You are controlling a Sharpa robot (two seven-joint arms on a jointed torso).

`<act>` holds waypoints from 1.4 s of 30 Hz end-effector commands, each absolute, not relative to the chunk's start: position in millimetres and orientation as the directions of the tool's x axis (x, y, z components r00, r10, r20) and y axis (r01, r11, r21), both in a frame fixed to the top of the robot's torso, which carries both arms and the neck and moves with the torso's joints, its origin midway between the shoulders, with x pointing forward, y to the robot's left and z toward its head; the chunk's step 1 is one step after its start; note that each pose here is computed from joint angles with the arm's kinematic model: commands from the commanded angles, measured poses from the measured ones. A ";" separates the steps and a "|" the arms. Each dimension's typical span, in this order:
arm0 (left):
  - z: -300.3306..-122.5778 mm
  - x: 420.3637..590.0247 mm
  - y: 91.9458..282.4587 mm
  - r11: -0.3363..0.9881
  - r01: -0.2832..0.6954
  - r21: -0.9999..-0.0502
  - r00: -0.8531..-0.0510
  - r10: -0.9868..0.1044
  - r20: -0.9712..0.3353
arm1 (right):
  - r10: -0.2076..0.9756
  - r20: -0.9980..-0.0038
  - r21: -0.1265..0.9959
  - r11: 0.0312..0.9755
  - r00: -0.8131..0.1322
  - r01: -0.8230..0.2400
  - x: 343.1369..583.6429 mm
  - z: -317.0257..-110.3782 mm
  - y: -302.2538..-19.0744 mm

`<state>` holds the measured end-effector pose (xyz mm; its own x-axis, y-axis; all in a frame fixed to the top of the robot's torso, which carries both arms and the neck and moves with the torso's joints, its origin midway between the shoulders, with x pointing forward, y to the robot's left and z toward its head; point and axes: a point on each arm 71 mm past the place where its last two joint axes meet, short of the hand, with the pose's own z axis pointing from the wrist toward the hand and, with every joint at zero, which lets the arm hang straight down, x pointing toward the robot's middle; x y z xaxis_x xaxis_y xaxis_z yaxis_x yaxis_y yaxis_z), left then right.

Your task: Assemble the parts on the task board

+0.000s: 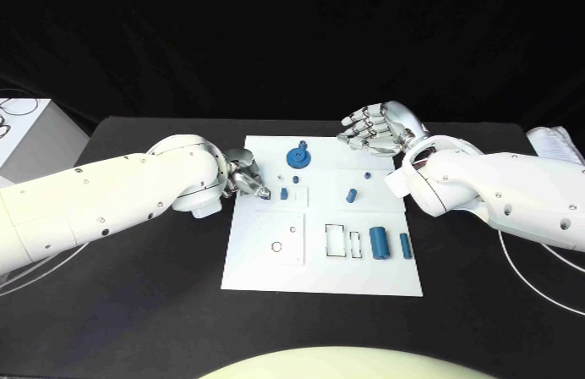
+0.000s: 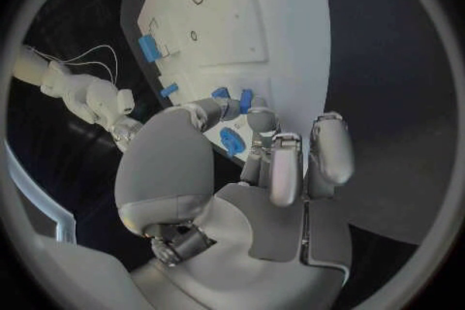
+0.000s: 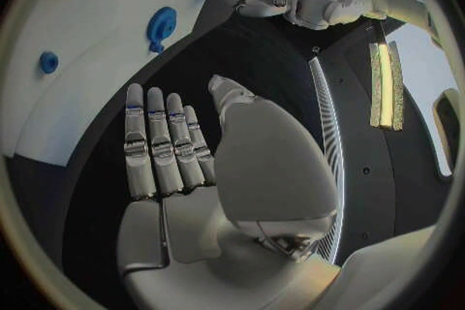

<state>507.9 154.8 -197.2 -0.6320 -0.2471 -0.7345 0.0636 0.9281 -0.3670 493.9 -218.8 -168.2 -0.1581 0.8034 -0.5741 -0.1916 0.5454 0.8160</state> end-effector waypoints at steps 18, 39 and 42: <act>-196.3 509.3 149.1 0.927 0.113 -0.358 -0.592 -0.226 -0.773 | 0.800 -0.575 0.816 0.543 -0.173 -0.200 493.5 -168.4 -217.5; -201.4 504.6 146.7 0.943 0.144 -0.301 -0.653 -0.138 -0.745 | 0.799 -0.575 0.816 0.543 -0.176 -0.198 493.6 -168.7 -217.6; -201.7 504.4 146.8 0.943 0.142 -0.301 -0.656 -0.138 -0.742 | 0.799 -0.575 0.816 0.543 -0.176 -0.198 493.6 -168.8 -217.5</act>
<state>507.8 148.9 -197.5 -0.6255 -0.1769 -0.7599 0.1252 0.9385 -0.3216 494.1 -219.0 -168.5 -0.1616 0.8028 -0.5739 -0.1901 0.5454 0.8164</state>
